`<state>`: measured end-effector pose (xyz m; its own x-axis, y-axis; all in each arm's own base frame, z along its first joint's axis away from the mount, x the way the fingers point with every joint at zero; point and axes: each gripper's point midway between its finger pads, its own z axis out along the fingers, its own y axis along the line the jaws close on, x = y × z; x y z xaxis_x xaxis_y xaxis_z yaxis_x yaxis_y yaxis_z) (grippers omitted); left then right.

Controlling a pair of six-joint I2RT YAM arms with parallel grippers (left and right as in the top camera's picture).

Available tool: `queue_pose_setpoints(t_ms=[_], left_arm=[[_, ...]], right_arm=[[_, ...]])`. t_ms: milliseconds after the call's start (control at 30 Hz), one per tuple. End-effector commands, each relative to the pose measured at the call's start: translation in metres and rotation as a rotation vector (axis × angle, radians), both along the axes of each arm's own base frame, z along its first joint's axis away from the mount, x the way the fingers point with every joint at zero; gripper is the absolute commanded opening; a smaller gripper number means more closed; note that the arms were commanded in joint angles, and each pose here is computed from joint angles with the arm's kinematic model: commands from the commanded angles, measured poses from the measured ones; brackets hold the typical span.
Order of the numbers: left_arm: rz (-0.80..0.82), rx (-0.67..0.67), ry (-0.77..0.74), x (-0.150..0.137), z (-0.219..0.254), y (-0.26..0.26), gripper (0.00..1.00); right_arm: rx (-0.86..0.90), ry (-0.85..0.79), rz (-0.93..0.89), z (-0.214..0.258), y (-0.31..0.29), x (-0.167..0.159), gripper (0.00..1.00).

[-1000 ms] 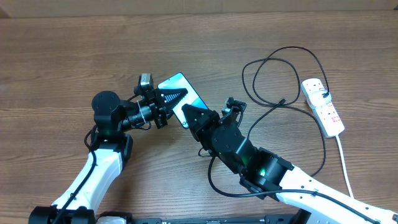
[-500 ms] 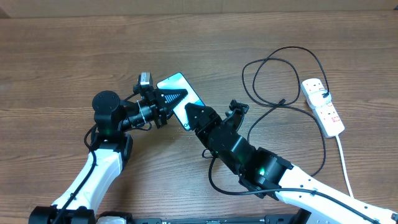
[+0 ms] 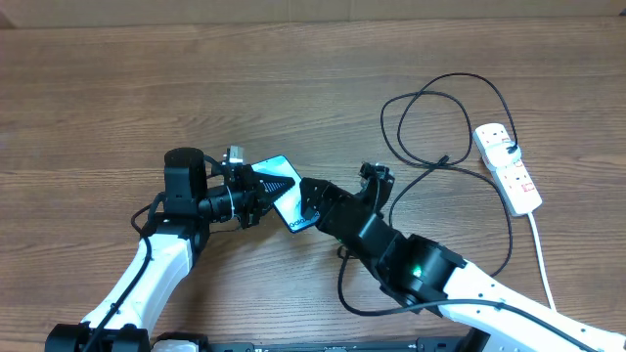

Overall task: Plug charger to phone and switch on socket
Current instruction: 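Move the right gripper to the black cable and grasp its USB-C plug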

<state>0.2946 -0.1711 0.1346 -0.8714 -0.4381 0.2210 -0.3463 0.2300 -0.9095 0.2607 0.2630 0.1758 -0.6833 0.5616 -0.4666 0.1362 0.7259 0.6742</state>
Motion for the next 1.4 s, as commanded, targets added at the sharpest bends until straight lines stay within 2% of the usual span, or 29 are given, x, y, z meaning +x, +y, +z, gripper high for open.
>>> queue_pose_setpoints(t_ms=[0, 33, 167, 333, 467, 600, 767, 967, 1067, 1233, 1367], left_arm=[[-0.071, -0.052, -0.028, -0.009, 0.013, -0.006, 0.04], [-0.085, -0.076, -0.005, -0.012, 0.016, -0.008, 0.04], [-0.147, -0.169, 0.079, -0.026, 0.027, -0.015, 0.04], [-0.229, -0.235, 0.101, -0.041, 0.037, -0.019, 0.04], [-0.228, -0.234, 0.096, -0.040, 0.038, -0.019, 0.04], [-0.210, -0.223, 0.100, -0.037, 0.035, -0.018, 0.04], [-0.191, -0.234, 0.154, -0.037, 0.035, -0.018, 0.05], [-0.201, -0.240, 0.156, -0.039, 0.036, -0.019, 0.04], [-0.199, -0.238, 0.155, -0.038, 0.036, -0.019, 0.04], [-0.198, -0.238, 0.156, -0.038, 0.036, -0.019, 0.04], [-0.195, -0.236, 0.155, -0.037, 0.035, -0.019, 0.04]], right_arm=[[-0.194, -0.162, -0.003, 0.022, -0.029, 0.009, 0.97], [-0.226, -0.178, -0.037, 0.024, -0.039, 0.011, 0.99], [-0.271, -0.159, -0.096, 0.021, -0.061, 0.015, 1.00], [-0.183, 0.018, -0.217, -0.002, -0.098, 0.025, 1.00], [-0.155, 0.123, -0.291, -0.015, -0.139, 0.040, 1.00], [-0.201, 0.203, -0.323, -0.035, -0.183, 0.054, 1.00], [-0.254, 0.412, -0.379, -0.085, -0.234, 0.051, 1.00], [-0.274, 0.555, -0.377, -0.118, -0.242, 0.038, 1.00], [-0.270, 0.578, -0.352, -0.125, -0.237, 0.037, 0.86], [-0.331, 0.513, -0.239, -0.127, -0.229, 0.050, 0.82], [-0.330, 0.495, -0.238, -0.134, -0.228, 0.061, 0.79]])
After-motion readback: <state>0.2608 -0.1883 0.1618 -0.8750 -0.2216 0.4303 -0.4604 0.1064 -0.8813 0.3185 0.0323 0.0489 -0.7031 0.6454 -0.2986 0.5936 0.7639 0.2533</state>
